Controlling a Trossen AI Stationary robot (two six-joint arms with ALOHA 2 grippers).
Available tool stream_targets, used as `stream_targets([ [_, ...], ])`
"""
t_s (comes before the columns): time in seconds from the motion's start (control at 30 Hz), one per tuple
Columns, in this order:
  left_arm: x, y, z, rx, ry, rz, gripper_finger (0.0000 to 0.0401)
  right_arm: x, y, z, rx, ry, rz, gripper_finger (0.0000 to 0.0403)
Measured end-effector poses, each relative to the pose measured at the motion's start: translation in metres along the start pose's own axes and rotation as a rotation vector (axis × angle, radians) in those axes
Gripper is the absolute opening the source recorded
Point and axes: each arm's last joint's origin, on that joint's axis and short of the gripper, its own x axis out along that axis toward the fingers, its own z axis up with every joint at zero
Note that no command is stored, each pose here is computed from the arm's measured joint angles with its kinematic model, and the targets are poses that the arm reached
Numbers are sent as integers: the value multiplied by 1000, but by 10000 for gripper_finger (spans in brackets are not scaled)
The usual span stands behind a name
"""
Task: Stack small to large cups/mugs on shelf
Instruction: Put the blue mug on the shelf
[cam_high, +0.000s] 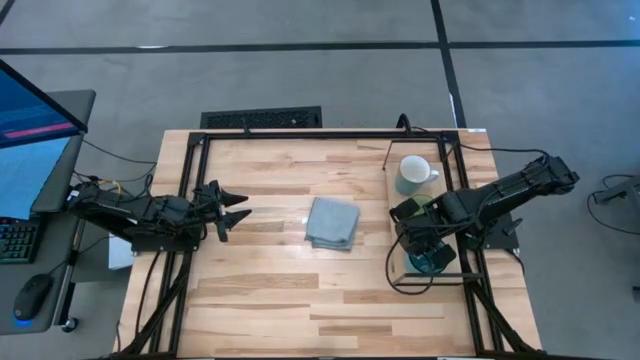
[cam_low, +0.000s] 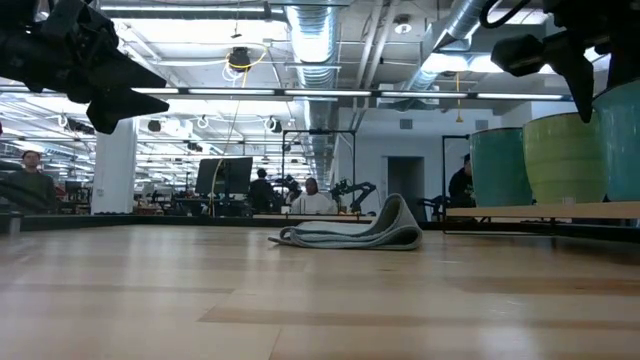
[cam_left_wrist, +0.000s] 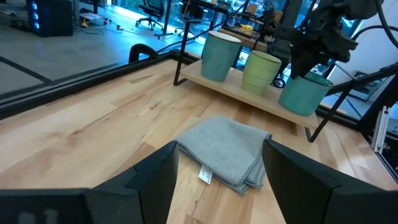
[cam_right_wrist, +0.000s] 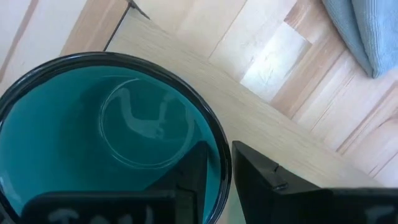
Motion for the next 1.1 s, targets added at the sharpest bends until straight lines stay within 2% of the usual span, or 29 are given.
stream_targets([
  [0.33,0,0,0,-22,1,0,224,0,0,2,-67,-20,-7,97],
  [0.53,0,0,0,-24,1,1,224,0,0,2,-126,-21,-5,83],
  [0.7,0,0,0,-24,1,1,224,0,0,2,-130,-22,-4,70],
  [1.1,0,0,0,-32,0,1,224,0,-1,3,-153,-34,-9,68],
])
